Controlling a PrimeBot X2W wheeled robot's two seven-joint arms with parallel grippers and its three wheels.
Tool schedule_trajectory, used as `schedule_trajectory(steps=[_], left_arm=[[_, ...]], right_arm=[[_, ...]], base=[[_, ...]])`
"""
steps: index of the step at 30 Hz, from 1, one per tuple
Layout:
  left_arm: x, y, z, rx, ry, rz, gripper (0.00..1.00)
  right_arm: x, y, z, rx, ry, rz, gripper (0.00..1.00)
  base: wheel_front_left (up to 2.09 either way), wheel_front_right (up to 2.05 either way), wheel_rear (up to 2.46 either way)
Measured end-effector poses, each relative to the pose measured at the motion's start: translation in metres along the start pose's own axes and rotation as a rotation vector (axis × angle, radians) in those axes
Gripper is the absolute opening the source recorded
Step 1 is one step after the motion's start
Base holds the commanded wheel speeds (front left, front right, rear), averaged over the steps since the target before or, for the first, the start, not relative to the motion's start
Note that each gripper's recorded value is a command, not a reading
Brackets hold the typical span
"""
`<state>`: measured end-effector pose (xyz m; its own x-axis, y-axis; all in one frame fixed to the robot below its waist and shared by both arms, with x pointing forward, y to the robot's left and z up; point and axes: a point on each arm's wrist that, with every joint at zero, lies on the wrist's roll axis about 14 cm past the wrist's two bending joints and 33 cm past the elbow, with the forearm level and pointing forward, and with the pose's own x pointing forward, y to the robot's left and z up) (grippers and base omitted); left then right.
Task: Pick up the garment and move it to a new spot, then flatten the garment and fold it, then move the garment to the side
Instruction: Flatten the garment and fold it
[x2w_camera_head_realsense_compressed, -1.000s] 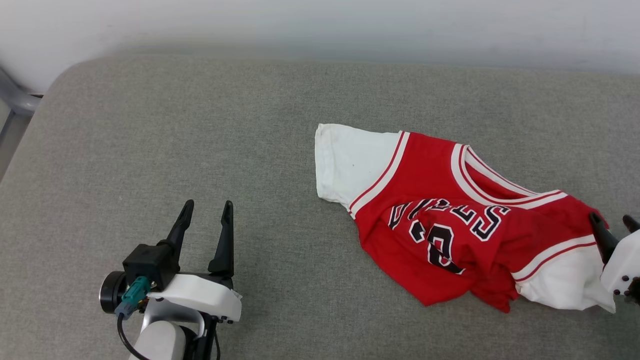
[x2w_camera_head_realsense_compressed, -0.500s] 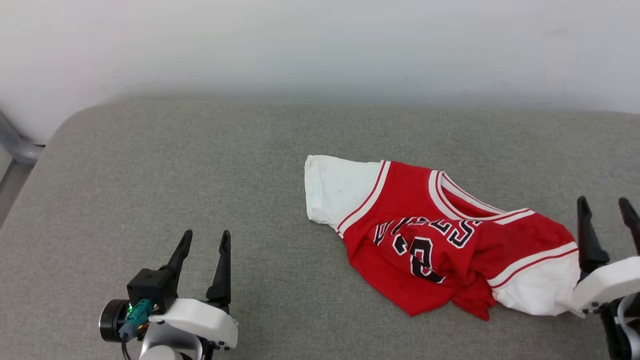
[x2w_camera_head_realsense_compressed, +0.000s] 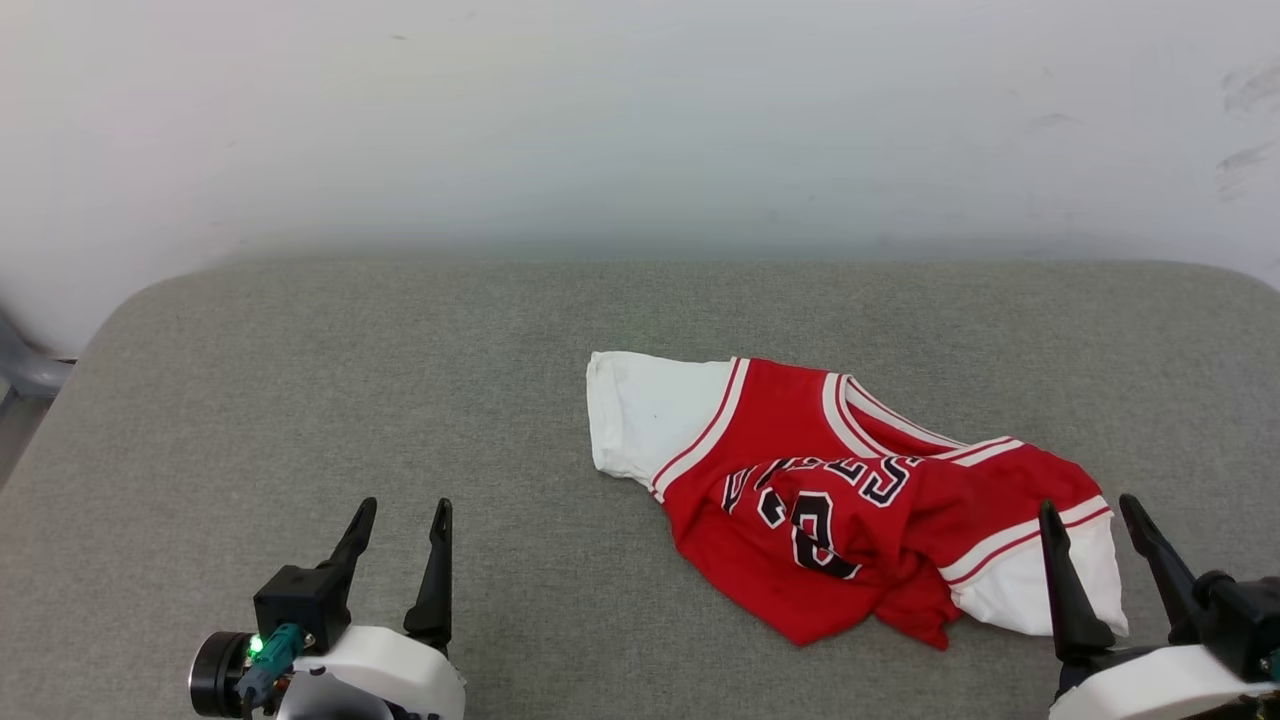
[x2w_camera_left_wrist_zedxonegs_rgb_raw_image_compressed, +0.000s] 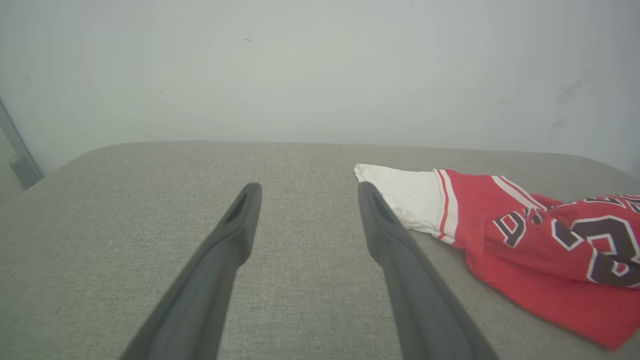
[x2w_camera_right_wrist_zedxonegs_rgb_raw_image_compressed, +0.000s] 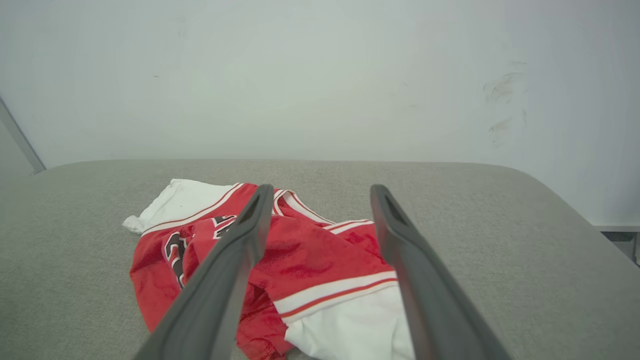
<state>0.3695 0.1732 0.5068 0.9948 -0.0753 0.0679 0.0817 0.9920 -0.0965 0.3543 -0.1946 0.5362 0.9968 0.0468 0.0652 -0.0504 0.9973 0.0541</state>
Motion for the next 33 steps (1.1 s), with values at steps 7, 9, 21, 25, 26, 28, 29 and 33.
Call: schedule_trajectory(steps=[7,9,21,25,26,28,29,33], left_arm=[[0.002,-0.003,-0.006,0.006,0.037,-0.018,1.0],[0.004,-0.006,-0.011,-0.009,0.065,-0.03,1.0],[0.086,-0.047,-0.017,-0.038,0.328,-0.214,1.0],[0.12,-0.061,-0.03,-0.038,0.458,-0.265,1.0],[0.127,-0.064,-0.034,-0.032,0.49,-0.277,1.0],[0.142,-0.068,-0.042,-0.03,0.553,-0.293,1.0],[0.148,-0.069,-0.048,-0.033,0.589,-0.299,1.0],[0.168,-0.072,-0.076,-0.016,0.735,-0.313,1.0]], right_arm=[[-0.018,0.001,-0.001,0.01,0.024,-0.014,1.0],[-0.019,-0.002,0.001,0.009,0.022,-0.026,1.0],[-0.001,-0.009,-0.005,0.0,0.055,-0.047,1.0],[0.009,-0.014,-0.014,-0.001,0.076,-0.062,1.0],[0.011,-0.016,-0.017,-0.001,0.082,-0.066,1.0],[0.015,-0.018,-0.02,-0.002,0.086,-0.074,1.0],[0.017,-0.019,-0.022,0.0,0.088,-0.078,1.0],[0.023,-0.028,-0.032,0.0,0.106,-0.103,1.0]], base=[[0.0,0.0,0.0],[0.0,0.0,0.0],[0.0,0.0,0.0],[0.0,0.0,0.0],[0.0,0.0,0.0],[0.0,0.0,0.0],[0.0,0.0,0.0],[0.0,0.0,0.0]])
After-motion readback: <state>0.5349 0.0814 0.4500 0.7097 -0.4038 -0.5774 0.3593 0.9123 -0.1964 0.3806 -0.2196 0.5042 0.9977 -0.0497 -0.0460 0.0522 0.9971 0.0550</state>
